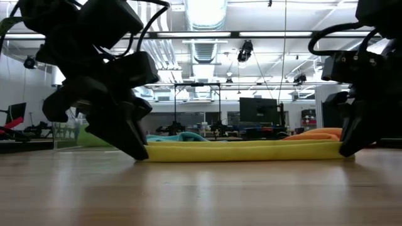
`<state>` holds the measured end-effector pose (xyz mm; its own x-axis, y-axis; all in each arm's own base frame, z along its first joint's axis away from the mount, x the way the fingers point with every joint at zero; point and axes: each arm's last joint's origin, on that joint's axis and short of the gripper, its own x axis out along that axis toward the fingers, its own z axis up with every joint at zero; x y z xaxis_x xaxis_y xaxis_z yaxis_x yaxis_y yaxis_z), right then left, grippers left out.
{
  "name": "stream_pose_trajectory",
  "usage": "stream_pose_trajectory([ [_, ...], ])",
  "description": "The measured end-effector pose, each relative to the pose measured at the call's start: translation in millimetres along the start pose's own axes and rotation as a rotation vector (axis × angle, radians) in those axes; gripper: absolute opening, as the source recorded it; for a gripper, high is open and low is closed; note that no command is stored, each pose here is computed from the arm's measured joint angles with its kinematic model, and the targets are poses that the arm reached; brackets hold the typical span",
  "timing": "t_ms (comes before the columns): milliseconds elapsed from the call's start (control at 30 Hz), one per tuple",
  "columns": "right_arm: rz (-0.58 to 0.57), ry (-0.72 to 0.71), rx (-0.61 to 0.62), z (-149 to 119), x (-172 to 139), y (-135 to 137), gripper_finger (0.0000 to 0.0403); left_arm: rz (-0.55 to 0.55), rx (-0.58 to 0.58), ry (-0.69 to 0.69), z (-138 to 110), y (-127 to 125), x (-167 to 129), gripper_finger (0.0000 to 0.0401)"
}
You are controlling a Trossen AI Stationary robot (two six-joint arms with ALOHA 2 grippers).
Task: Roll microfiber towels into tight, uniform cylinder then place into a basket
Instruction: Fold the yellow microfiber towel
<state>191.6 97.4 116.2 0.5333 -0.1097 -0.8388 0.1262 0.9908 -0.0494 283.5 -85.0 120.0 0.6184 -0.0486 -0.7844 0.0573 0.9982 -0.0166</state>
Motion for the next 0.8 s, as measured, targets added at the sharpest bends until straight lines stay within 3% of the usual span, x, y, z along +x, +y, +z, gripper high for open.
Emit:
stream_pose_trajectory([
  [167,0.025,0.009,0.003,1.5,-0.7,1.5,0.0010,-0.009,-0.019,0.000,-0.8,-4.0,-0.8,0.0010],
  [367,0.135,0.039,0.017,8.8,-3.8,8.2,0.0010,-0.050,-0.038,0.005,1.7,-4.7,-12.5,0.0003],
  [533,0.162,0.018,0.023,19.1,-11.3,11.7,0.0009,-0.059,-0.048,-0.008,5.9,-3.6,-27.5,0.0002],
  [800,0.171,-0.004,0.087,22.5,-27.5,6.0,0.0009,-0.016,-0.122,-0.007,6.2,1.1,-27.6,0.0001],
])
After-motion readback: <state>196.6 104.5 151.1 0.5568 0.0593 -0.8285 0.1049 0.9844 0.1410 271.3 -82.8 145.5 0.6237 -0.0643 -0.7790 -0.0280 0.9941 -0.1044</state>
